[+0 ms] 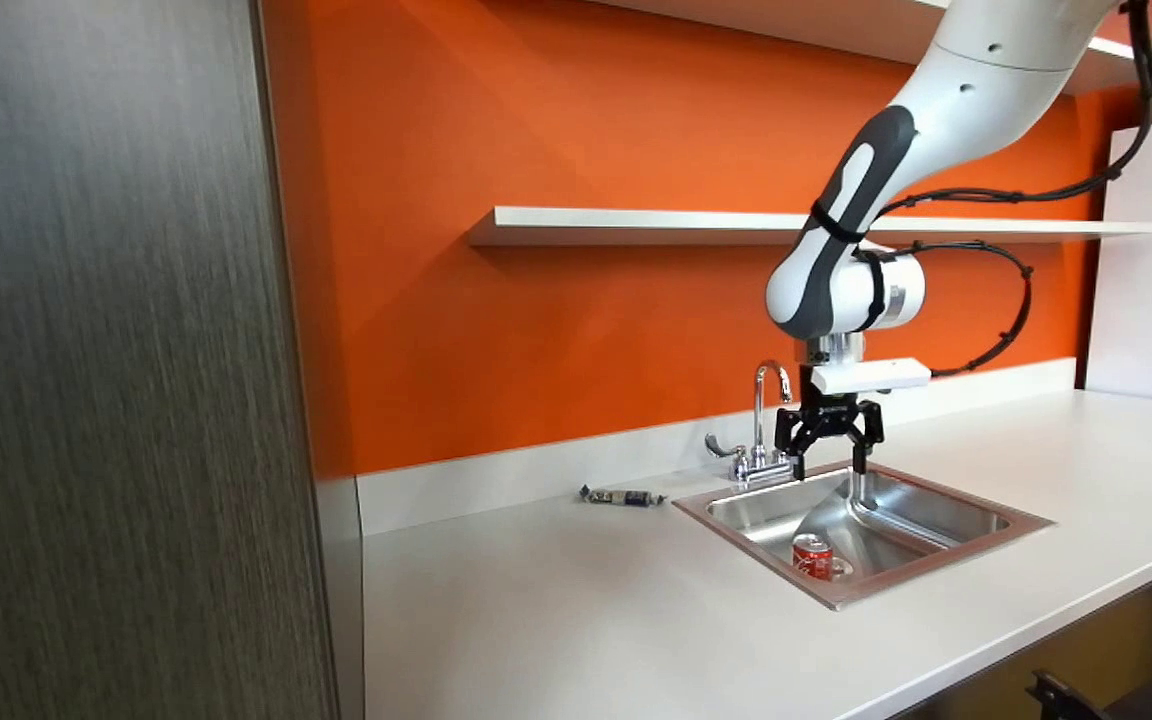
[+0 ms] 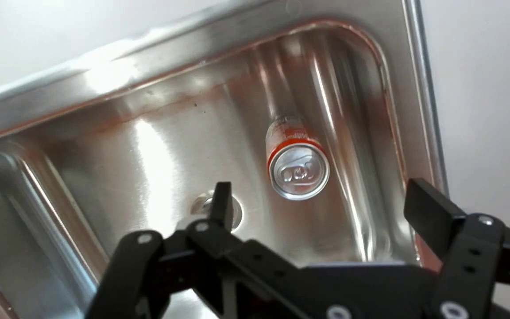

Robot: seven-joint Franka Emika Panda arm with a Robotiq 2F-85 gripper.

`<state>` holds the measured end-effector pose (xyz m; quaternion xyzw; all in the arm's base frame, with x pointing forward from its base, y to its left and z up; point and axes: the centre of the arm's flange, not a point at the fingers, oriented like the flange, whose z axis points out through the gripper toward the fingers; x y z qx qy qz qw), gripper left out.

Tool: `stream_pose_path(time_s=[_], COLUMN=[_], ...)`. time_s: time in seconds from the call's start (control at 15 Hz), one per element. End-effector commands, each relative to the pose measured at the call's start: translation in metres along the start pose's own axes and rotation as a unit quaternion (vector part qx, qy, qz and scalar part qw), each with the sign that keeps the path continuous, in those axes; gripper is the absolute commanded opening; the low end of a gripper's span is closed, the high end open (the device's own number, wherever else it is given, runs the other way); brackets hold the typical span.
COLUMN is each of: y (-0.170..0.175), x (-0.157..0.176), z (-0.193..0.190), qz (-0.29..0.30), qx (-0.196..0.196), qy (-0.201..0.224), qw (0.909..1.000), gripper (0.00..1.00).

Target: Put the red can inside the sink

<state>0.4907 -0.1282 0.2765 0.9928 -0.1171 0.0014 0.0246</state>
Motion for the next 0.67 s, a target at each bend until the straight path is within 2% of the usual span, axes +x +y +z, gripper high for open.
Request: stream_pose_path(time_s=[0.0, 0.27, 0.33, 0.6], y=[-0.011, -0.024, -0.019, -0.023], x=[-0.059, -0.105, -0.069, -0.093], z=[-0.026, -0.039, -0.020, -0.028], qz=[-0.045, -0.072, -0.049, -0.057], qx=[0.004, 0.009, 0.008, 0.012], qy=[0.009, 0.011, 0.001, 0.008], qw=[0.9989, 0.9973, 0.9988, 0.9983], gripper=[1.00, 1.00, 1.00, 1.00])
